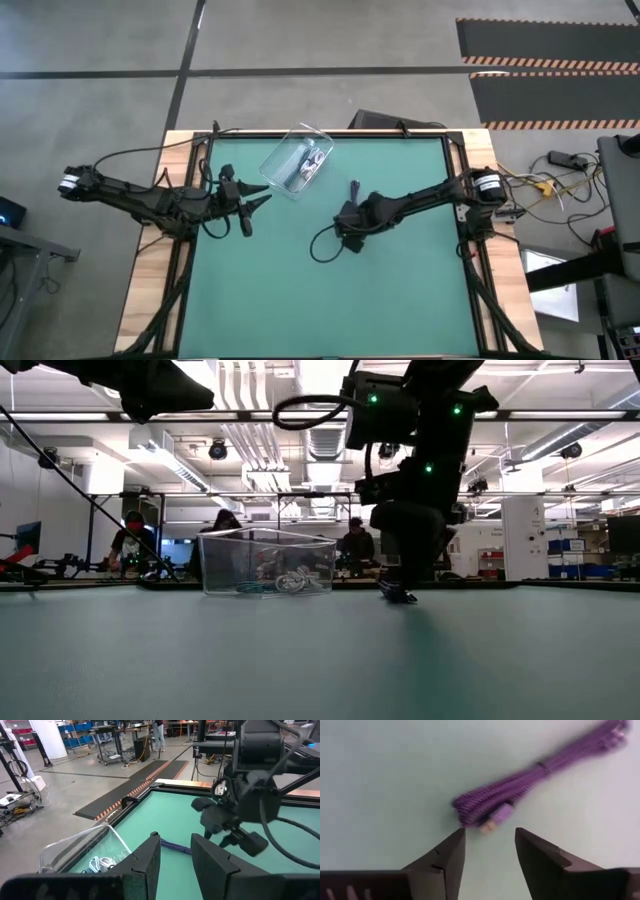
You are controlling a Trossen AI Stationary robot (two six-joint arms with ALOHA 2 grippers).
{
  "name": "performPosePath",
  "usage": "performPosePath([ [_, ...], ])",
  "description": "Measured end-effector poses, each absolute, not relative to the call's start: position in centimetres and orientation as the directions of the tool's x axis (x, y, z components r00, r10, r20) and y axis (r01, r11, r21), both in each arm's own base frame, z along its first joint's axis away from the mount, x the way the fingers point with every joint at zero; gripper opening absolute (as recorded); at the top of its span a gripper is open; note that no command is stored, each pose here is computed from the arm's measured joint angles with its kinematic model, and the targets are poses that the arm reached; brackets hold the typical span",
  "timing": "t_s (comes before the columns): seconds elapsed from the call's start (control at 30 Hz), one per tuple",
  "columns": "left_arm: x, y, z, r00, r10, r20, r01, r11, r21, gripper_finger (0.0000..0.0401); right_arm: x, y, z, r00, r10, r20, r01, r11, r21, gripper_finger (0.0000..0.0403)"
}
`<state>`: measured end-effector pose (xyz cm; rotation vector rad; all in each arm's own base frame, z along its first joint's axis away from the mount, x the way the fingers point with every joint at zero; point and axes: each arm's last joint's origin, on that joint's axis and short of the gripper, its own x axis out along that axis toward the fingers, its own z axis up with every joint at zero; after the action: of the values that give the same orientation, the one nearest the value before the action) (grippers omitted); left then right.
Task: Pick and place USB-C Cables
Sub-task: Put the violet USB cable into the transparent bin
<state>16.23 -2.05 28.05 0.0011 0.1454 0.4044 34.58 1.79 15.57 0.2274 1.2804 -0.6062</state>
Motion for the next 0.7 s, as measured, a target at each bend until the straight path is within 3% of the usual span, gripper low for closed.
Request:
performPosePath([
  [0.1,16.2,-2.0,28.0,0.909,0.392,-0.141,-0.392,0.919,0.03,0.0093,34.0,1.0,16.8,0.139,-0.301,-0.943,0.631,0.761,-0.15,0.0174],
  [0.4,16.2,-2.0,28.0,0.909,0.392,-0.142,-0.392,0.92,0.031,0.0093,34.1,-2.4,19.6,0.256,-0.405,-0.877,0.777,0.627,-0.063,0.019],
  [0.57,16.2,-2.0,28.0,0.909,0.391,-0.142,-0.391,0.92,0.031,0.0093,35.3,-3.6,18.9,0.316,-0.45,-0.835,0.803,0.595,-0.017,0.0196],
  [0.7,16.2,-2.0,28.0,0.909,0.392,-0.144,-0.391,0.92,0.032,0.0093,35.7,-4.3,17.1,0.265,-0.484,-0.834,0.818,0.571,-0.071,0.0195],
])
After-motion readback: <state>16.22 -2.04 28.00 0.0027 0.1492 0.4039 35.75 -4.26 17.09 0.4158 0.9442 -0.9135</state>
